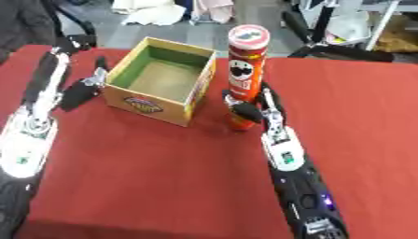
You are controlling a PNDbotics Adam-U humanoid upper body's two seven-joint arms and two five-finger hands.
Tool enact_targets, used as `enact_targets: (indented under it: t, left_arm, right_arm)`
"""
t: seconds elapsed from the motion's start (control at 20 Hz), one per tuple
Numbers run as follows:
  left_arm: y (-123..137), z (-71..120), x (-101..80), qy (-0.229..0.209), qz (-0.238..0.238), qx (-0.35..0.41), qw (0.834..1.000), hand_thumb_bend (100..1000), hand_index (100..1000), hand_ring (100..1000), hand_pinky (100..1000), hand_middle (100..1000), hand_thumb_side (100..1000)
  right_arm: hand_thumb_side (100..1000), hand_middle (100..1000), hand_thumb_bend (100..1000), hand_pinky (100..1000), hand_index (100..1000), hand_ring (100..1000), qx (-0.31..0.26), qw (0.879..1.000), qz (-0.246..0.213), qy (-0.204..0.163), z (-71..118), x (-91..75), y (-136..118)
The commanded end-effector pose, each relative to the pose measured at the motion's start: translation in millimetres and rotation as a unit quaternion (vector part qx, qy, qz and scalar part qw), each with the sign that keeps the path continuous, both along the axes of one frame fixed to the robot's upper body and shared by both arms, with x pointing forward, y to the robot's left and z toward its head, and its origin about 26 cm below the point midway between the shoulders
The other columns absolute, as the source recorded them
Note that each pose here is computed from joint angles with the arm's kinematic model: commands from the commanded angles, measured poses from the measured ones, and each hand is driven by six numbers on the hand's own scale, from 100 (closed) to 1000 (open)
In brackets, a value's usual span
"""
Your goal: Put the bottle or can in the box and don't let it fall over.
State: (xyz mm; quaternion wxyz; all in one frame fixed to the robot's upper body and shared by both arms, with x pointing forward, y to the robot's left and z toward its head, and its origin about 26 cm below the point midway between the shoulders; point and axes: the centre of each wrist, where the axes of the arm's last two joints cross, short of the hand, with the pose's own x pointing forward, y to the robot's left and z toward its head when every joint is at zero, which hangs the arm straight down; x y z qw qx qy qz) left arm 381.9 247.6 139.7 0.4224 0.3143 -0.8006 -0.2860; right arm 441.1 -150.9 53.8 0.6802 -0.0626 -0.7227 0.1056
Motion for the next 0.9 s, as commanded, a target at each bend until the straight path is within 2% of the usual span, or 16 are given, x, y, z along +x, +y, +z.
enact_targets:
  t: [0.05, 0.2, 0.4, 0.65, 0.9]
  left_arm:
    - [12, 18.6, -10.5, -0.032, 0.002, -0.017, 0.999, 100, 879, 807, 889, 792, 674]
    - [20, 17.5, -21.5, -0.031, 0.004, -0.028, 0.999, 100, 879, 804, 889, 781, 678]
    - [31, 13.1, -34.5, -0.023, 0.010, -0.045, 0.999, 100, 877, 799, 890, 771, 681]
    - [41, 4.5, -47.7, -0.007, 0.022, -0.070, 0.997, 100, 877, 797, 891, 765, 687]
    - [42, -1.1, -54.5, 0.002, 0.026, -0.088, 0.996, 100, 873, 795, 893, 759, 690]
  right_arm:
    - [118, 851, 100, 980, 653, 851, 0.008, 1.000, -0.025, 0.002, 3.9, 3.8, -4]
    - [100, 826, 100, 973, 486, 841, 0.013, 0.999, -0.044, 0.007, 3.9, 4.9, -6]
    - [100, 759, 100, 960, 361, 804, 0.021, 0.998, -0.059, 0.010, 8.8, 8.0, -10]
    - [100, 688, 100, 954, 287, 750, 0.011, 0.998, -0.054, -0.017, 32.2, 17.2, -17]
    - [100, 668, 100, 953, 274, 733, -0.010, 0.997, -0.034, -0.069, 69.9, 30.4, -20]
